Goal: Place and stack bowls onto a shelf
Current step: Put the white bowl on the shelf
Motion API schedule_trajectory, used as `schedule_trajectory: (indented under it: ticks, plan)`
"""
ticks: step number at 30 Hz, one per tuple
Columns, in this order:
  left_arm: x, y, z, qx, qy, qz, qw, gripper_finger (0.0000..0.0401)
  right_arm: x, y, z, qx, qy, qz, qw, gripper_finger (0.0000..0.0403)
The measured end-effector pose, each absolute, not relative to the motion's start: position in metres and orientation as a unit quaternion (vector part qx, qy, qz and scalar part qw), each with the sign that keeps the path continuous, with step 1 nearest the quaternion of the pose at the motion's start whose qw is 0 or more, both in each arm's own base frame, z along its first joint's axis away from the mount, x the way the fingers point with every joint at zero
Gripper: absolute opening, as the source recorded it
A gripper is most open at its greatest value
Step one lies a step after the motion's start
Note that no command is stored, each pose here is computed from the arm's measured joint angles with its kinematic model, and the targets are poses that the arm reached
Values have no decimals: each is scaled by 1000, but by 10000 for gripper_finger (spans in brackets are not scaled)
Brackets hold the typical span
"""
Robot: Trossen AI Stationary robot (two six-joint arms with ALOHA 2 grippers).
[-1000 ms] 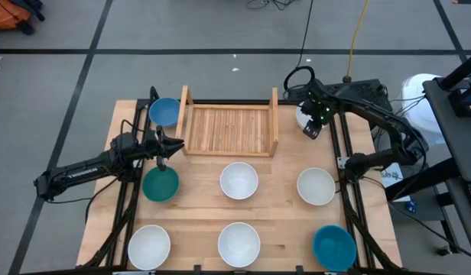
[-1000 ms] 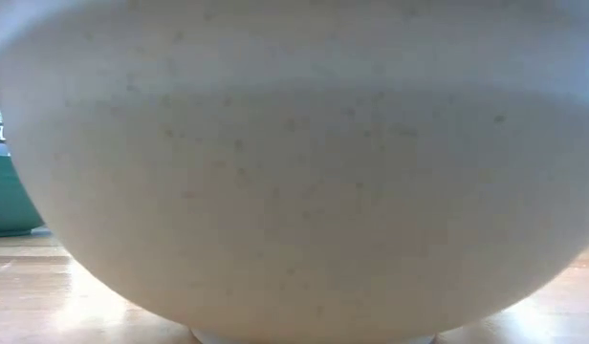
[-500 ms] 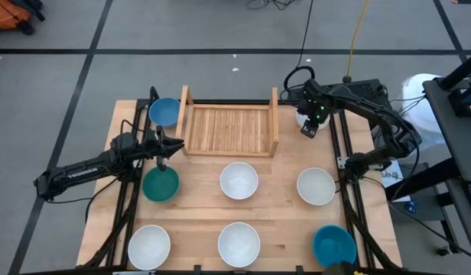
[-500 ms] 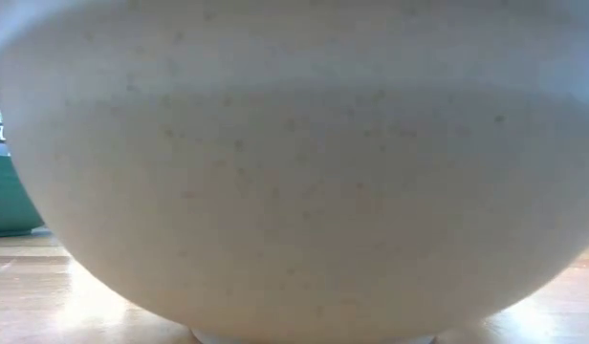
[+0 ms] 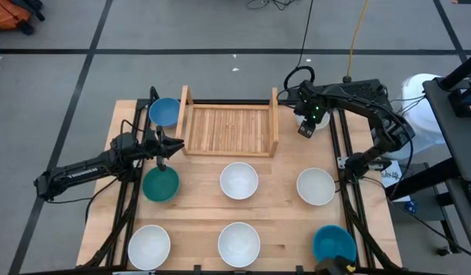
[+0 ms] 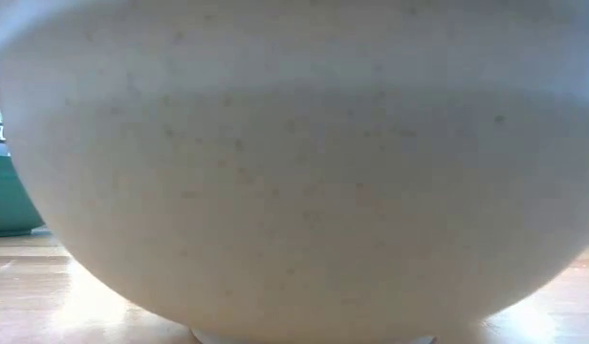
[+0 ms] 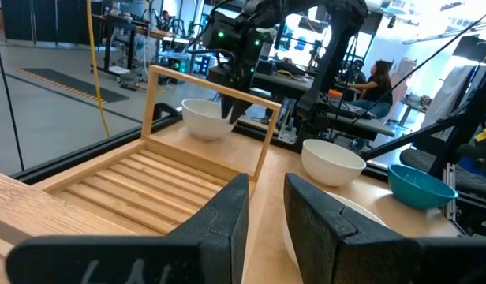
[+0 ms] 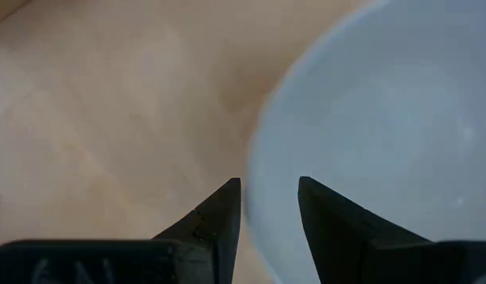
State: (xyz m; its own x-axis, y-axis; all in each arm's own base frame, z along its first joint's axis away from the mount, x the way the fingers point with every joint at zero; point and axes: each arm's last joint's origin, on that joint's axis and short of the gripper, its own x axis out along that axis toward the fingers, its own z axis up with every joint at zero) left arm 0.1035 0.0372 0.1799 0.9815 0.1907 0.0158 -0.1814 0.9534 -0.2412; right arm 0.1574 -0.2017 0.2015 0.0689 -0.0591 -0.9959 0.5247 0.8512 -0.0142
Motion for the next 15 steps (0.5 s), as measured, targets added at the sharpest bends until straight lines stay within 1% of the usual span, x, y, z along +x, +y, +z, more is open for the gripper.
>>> schedule_trajectory:
  ticks: [2, 6, 9, 12, 15]
  plan:
    - [104, 37, 180, -121, -19, 94, 988, 88, 158, -203, 198, 170, 650, -215, 709, 123]
    - [104, 37, 180, -121, -19, 94, 988, 88, 154, -200, 188, 166, 656, -205, 707, 120]
    - [104, 37, 180, -121, -19, 94, 988, 88, 151, -196, 180, 168, 663, -198, 702, 105]
    - [104, 37, 180, -121, -19, 94, 988, 88, 148, -193, 173, 162, 671, -184, 699, 75]
    - [104, 37, 180, -121, -19, 94, 988, 88, 147, -192, 171, 155, 674, -180, 699, 26]
